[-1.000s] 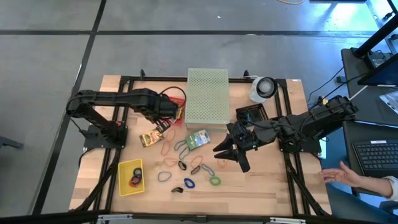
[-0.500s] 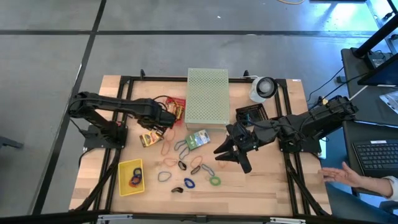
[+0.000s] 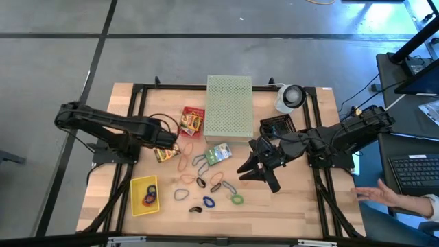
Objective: Pick & Place Office Desk Supplies
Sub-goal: Put the crayola box into the orange bin
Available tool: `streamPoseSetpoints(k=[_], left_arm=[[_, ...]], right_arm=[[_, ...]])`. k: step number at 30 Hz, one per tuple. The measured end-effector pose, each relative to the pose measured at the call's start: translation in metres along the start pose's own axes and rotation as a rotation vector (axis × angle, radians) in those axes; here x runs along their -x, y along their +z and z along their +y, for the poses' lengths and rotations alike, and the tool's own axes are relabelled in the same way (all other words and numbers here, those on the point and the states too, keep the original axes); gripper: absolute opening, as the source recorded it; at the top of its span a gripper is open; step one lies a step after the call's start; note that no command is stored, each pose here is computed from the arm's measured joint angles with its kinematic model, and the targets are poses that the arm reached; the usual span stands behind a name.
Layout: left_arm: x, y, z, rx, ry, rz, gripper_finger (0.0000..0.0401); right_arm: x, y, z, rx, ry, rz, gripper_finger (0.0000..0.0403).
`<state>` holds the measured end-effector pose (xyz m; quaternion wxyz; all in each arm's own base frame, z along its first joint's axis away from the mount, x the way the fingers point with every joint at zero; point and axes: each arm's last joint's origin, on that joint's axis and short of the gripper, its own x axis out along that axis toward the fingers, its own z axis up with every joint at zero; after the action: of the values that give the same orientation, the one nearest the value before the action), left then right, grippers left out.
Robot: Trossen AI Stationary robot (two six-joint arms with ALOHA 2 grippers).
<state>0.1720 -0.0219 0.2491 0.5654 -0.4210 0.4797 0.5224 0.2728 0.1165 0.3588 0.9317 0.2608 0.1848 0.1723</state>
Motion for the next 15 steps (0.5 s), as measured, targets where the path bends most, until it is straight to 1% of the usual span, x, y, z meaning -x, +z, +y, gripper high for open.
streamPoseSetpoints(k=[2, 6, 11, 15], left_arm=[[-0.009, -0.003, 0.002, 0.03, -0.03, 0.004, 0.0121], [-0.024, -0.005, 0.008, 0.072, -0.049, 0.018, 0.0129], [-0.034, -0.009, 0.015, 0.093, -0.04, 0.078, 0.013], [-0.038, -0.011, 0.017, 0.115, -0.049, 0.084, 0.0132]], right_arm=[[0.0, -0.001, 0.001, -0.005, 0.002, 0.001, 0.0135], [0.0, -0.001, 0.001, -0.009, 0.002, 0.001, 0.0135], [0.0, -0.001, 0.001, -0.009, 0.0, 0.0, 0.0135], [0.0, -0.001, 0.001, -0.009, 0.0, 0.0, 0.0135]])
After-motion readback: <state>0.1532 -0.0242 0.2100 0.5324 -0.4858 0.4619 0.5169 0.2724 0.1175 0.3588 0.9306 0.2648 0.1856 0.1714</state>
